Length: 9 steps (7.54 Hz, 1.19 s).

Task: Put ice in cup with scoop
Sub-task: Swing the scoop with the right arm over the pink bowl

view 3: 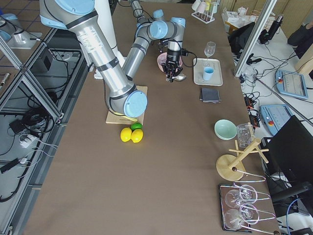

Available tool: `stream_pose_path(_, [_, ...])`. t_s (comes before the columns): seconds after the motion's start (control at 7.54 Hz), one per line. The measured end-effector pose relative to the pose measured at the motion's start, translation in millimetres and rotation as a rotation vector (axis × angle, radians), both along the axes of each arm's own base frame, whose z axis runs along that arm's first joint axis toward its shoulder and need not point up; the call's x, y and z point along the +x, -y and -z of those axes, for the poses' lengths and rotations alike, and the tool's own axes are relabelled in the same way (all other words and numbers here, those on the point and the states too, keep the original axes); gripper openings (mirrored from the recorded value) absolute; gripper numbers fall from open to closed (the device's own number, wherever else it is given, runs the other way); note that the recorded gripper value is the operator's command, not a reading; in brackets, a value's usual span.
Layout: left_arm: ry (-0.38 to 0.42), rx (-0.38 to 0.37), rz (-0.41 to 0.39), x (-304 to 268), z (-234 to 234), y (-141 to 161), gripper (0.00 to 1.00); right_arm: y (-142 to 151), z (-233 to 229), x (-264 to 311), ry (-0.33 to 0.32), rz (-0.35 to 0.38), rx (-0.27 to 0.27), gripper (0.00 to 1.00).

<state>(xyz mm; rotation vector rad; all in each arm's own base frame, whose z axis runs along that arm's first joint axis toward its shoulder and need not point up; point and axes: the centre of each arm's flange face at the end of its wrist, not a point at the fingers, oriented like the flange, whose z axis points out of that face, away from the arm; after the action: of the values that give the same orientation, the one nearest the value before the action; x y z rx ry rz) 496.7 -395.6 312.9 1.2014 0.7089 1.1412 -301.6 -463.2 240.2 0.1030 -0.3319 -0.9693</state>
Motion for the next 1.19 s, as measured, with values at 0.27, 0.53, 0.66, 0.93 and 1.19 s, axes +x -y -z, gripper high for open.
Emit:
stream_pose_path(0.27, [-0.024, 0.011, 0.0, 5, -5, 3, 0.98, -15, 39, -24, 0.001, 0.056, -0.017, 0.0])
stream_pose_path(0.53, [-0.051, 0.025, 0.0, 8, -6, 3, 0.98, -30, 58, -41, 0.004, 0.113, -0.044, 0.0])
stream_pose_path(0.66, [-0.069, 0.034, -0.002, 10, -8, 4, 0.98, -36, 74, -51, -0.02, 0.137, -0.065, 0.0])
stream_pose_path(0.93, [-0.085, 0.042, -0.003, 10, -15, 3, 0.98, -39, 109, -85, -0.096, 0.178, -0.129, 0.0])
stream_pose_path(1.19, [-0.097, 0.048, -0.002, 8, -15, 2, 0.98, -32, 143, -116, -0.168, 0.2, -0.178, 0.0])
